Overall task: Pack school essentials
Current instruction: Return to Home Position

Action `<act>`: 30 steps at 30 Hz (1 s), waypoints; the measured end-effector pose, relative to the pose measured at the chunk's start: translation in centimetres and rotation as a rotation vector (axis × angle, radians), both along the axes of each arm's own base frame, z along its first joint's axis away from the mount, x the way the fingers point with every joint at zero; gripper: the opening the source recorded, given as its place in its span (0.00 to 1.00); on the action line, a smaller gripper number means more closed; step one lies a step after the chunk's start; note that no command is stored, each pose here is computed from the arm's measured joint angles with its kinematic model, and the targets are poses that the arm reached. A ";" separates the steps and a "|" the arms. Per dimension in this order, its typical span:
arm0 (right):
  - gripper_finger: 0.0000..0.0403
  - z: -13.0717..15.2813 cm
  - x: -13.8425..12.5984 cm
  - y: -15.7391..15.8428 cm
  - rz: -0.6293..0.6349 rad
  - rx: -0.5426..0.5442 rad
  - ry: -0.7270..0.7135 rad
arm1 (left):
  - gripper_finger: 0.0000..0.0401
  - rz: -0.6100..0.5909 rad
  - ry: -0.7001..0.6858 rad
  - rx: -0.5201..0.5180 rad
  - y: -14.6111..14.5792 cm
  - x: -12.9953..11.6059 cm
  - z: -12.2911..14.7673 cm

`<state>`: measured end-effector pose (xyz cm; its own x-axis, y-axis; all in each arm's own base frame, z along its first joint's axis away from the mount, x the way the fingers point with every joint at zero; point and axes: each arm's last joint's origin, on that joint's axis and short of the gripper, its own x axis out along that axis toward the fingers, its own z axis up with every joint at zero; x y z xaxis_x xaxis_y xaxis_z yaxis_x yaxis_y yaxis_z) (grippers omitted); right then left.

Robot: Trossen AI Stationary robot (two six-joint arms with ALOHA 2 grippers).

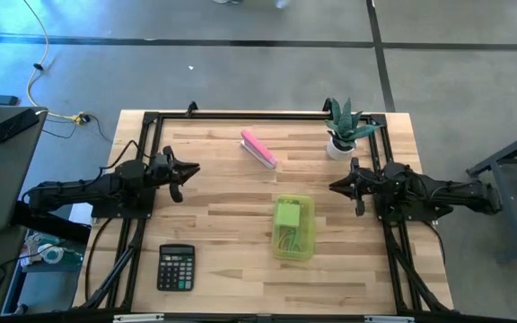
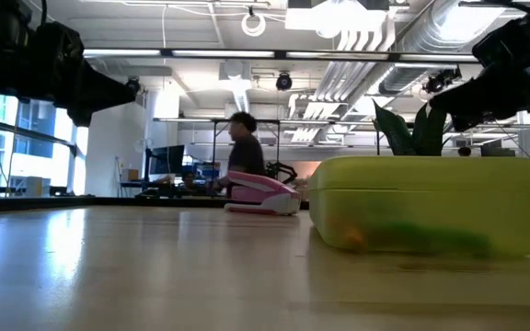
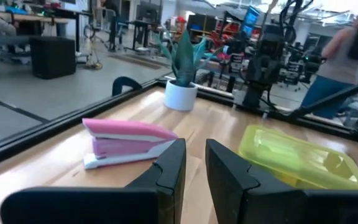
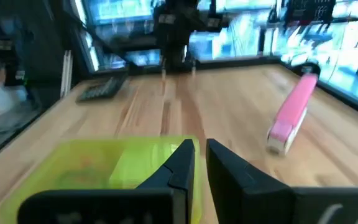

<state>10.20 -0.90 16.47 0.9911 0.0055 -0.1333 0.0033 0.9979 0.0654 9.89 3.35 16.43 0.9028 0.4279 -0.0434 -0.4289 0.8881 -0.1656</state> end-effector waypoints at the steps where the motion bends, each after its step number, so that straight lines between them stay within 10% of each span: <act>1: 0.09 -0.4 0.1 -0.1 -0.010 0.004 -0.023 | 0.13 0.003 0.000 -0.006 0.0 0.0 0.0; 30: 0.09 -0.8 0.3 -0.6 -0.196 -0.049 -0.010 | 0.13 -0.036 0.101 0.097 -0.1 0.1 -0.5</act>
